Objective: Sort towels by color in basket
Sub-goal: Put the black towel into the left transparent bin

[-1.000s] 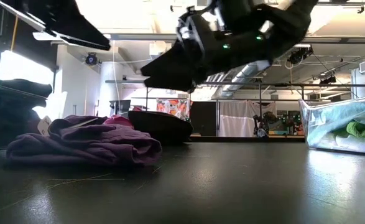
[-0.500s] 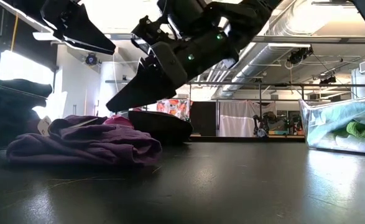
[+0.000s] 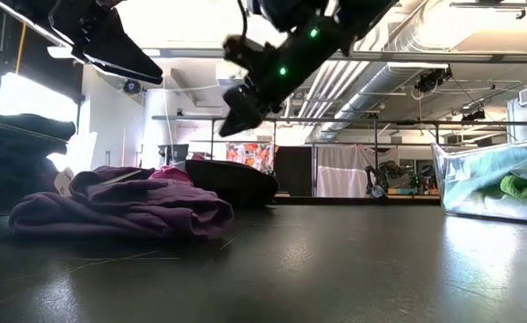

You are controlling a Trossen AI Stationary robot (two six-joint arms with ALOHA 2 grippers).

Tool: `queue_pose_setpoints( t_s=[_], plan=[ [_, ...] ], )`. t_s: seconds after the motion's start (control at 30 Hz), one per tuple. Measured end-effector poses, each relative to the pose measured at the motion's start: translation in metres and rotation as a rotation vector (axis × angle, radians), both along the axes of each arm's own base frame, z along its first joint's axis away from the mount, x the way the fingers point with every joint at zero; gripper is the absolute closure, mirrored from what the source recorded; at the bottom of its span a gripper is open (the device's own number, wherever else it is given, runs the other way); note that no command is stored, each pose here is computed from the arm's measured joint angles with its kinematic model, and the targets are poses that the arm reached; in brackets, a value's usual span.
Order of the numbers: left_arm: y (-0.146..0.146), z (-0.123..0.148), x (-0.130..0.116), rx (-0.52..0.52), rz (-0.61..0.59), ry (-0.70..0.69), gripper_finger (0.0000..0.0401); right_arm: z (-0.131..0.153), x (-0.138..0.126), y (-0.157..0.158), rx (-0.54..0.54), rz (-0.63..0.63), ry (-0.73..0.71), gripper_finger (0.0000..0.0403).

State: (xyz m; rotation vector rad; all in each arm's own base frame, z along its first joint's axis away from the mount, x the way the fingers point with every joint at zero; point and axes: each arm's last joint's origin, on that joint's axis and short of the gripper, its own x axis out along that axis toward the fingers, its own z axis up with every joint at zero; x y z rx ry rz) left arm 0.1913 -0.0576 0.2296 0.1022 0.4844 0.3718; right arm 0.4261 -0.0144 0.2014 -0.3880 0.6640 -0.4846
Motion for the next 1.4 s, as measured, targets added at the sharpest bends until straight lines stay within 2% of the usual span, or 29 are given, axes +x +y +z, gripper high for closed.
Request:
queue_pose_setpoints(
  t_s=[0.13,0.23,0.4,0.5,0.63,0.8,0.83,1.07,1.17,1.27,1.4],
  plan=[
    [0.000,-0.001,0.000,-0.001,0.000,0.010,0.0174,-0.017,0.000,-0.050,0.142,-0.055,-0.012,0.0148],
    [0.000,-0.002,0.000,0.000,-0.001,0.015,0.0174,-0.034,-0.002,-0.085,0.179,-0.131,-0.007,0.0148],
    [-0.001,-0.003,0.001,0.000,0.000,0.019,0.0174,-0.054,-0.004,-0.120,0.270,-0.116,-0.022,0.0160],
    [0.000,-0.003,0.001,-0.027,0.015,0.009,0.0174,-0.066,-0.006,-0.127,0.284,-0.124,0.010,0.0193],
    [-0.001,-0.004,0.001,-0.065,0.033,-0.006,0.0174,-0.070,-0.005,-0.126,0.328,-0.089,0.011,0.0265],
    [-0.002,-0.016,-0.003,-0.096,0.045,-0.003,0.0174,-0.074,-0.003,-0.113,0.361,-0.068,0.043,0.0378],
    [-0.003,-0.017,-0.004,-0.093,0.037,0.005,0.0174,-0.074,-0.003,-0.108,0.364,-0.068,0.053,0.0389],
    [-0.014,-0.018,-0.010,0.010,-0.006,0.021,0.0174,-0.059,-0.002,-0.050,0.352,0.016,0.146,0.0395],
    [-0.017,-0.020,-0.010,0.070,-0.003,0.025,0.0174,-0.064,-0.012,-0.022,0.355,0.061,0.145,0.0396],
    [-0.021,-0.024,-0.007,0.113,0.008,0.033,0.0174,-0.071,-0.027,0.003,0.377,0.058,0.032,0.0395],
    [-0.027,-0.033,0.002,0.183,-0.001,0.054,0.0174,-0.077,-0.046,0.029,0.417,0.155,-0.304,0.0399]
  ],
)
